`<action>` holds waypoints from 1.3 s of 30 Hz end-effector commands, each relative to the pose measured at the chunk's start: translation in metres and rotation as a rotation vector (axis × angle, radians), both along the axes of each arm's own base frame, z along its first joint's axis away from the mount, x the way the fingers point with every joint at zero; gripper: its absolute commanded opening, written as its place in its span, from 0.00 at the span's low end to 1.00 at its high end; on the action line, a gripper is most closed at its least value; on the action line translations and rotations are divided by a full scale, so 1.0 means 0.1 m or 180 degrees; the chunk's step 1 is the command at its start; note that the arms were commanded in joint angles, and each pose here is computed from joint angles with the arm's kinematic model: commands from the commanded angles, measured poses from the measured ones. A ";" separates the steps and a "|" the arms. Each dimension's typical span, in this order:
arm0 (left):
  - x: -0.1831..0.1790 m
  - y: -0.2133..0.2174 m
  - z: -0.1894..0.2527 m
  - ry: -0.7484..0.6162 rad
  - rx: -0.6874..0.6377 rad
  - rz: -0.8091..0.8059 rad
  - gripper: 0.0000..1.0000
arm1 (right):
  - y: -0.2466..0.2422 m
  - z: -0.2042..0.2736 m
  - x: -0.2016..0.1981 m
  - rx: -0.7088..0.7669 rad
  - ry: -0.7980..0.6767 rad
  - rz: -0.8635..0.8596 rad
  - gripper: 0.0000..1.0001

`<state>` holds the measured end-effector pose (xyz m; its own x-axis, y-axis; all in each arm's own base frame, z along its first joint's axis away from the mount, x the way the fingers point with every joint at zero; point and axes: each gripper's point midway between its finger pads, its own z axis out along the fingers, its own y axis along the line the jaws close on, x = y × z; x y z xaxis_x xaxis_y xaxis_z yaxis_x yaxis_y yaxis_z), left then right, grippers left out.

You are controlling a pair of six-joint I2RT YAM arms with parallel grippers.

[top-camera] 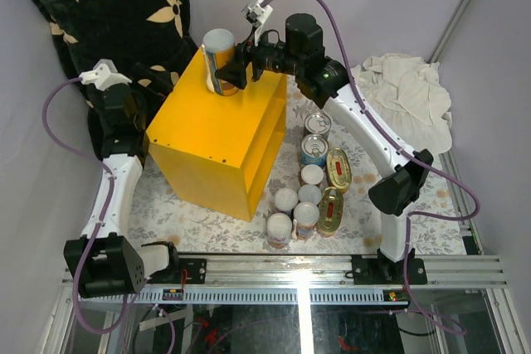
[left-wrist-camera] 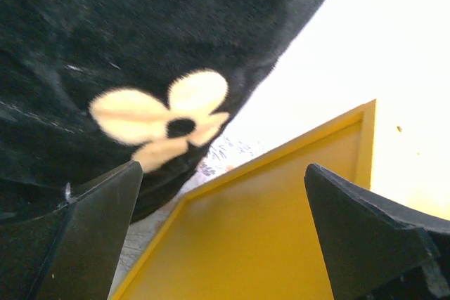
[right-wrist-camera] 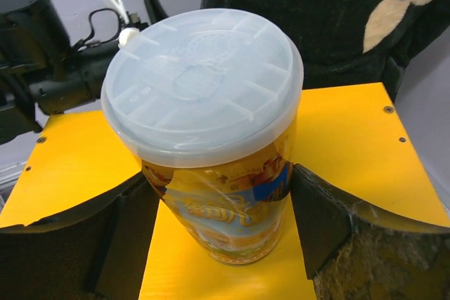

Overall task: Place and organize the canned foods onto the counter
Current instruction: Place the canned food on the counter.

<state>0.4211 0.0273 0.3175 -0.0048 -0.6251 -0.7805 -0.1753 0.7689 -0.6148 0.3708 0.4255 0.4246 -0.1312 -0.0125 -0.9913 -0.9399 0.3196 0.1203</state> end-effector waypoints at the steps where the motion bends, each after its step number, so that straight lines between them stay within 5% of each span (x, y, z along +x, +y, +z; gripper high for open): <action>1: -0.05 -0.24 -0.26 0.0162 -0.0164 -0.0108 1.00 | -0.04 0.21 0.21 0.0261 -0.0144 -0.0167 0.74; 20: -0.39 -0.84 -0.27 0.0263 -0.0775 -0.0855 1.00 | 0.02 0.10 0.57 0.0401 -0.0121 -0.0382 0.71; 39: -0.58 -0.98 -0.34 0.0307 -0.0965 -0.1006 1.00 | 0.30 -0.06 0.50 0.0467 -0.0051 -0.0167 0.70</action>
<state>0.3736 -0.0427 0.3108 -0.1411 -0.8210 -0.5531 -0.0381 0.5628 -0.8257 0.4277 0.4416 0.4260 -0.0950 0.1536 -0.9836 -0.9180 0.3686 0.1462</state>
